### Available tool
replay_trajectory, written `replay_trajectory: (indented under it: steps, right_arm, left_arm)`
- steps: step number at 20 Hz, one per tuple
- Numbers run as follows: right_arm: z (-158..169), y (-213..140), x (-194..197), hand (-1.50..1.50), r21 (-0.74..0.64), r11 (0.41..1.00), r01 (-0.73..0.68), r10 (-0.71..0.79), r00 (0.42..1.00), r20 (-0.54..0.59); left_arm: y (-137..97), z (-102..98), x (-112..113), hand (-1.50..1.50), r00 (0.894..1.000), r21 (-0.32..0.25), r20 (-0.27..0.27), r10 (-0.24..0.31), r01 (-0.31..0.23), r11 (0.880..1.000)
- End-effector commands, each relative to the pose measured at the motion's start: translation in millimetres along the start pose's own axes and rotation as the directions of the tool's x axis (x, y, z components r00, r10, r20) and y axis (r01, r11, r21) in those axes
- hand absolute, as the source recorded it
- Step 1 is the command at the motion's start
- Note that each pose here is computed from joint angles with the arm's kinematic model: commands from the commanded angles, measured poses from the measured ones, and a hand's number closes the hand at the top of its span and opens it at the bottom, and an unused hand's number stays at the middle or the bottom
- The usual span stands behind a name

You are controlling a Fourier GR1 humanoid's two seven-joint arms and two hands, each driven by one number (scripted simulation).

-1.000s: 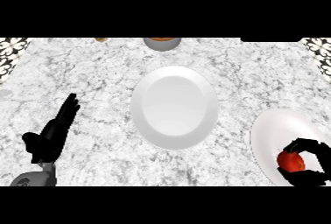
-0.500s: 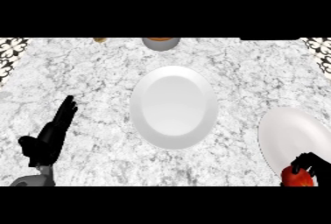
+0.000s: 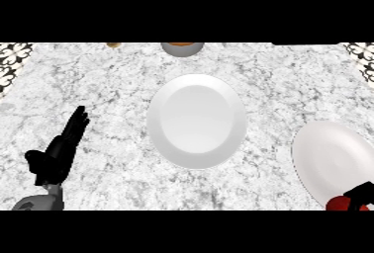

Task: Pick the tomato from the plate and place it in the plate

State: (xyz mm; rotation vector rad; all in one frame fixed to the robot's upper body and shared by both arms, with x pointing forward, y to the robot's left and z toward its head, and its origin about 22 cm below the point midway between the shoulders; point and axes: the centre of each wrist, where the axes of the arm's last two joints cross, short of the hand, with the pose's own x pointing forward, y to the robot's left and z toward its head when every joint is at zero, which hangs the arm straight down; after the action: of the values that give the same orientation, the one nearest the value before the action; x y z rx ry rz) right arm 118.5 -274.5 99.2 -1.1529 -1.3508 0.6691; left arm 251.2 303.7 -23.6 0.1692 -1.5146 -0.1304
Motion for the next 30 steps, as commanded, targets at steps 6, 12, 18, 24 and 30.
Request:
replay_trajectory:
  steps: [6, 12, 18, 24, 30]
  right_arm:
    - [1.7, -34.1, 58.0, 1.5, -0.167, 0.983, 0.077, -0.062, 0.994, 0.094]
    - [-23.9, -35.0, 100.7, 1.5, -0.159, 0.982, 0.104, -0.085, 0.988, 0.127]
    - [-70.6, 7.5, 136.6, 1.5, -0.036, 0.992, 0.124, -0.116, 0.979, 0.17]
    - [-97.1, 52.1, 199.1, 1.5, 0.01, 0.991, 0.137, -0.136, 0.972, 0.192]
    - [-131.2, 81.2, 212.3, 1.5, 0.054, 0.986, 0.158, -0.165, 0.97, 0.181]
  left_arm:
    - [6.2, 0.4, -0.5, 0.0, 1.0, -0.032, 0.006, 0.004, -0.004, 0.999]
    - [-8.1, 6.0, 5.4, 0.0, 1.0, -0.033, 0.02, -0.013, 0.014, 0.999]
    - [-14.2, 0.8, 8.4, 0.0, 1.0, -0.011, 0.012, -0.01, 0.01, 1.0]
    - [-3.0, 2.0, 10.3, 0.0, 1.0, -0.015, 0.01, 0.005, -0.005, 1.0]
    - [22.4, 6.5, -4.9, 0.0, 1.0, -0.01, 0.024, -0.007, 0.007, 1.0]
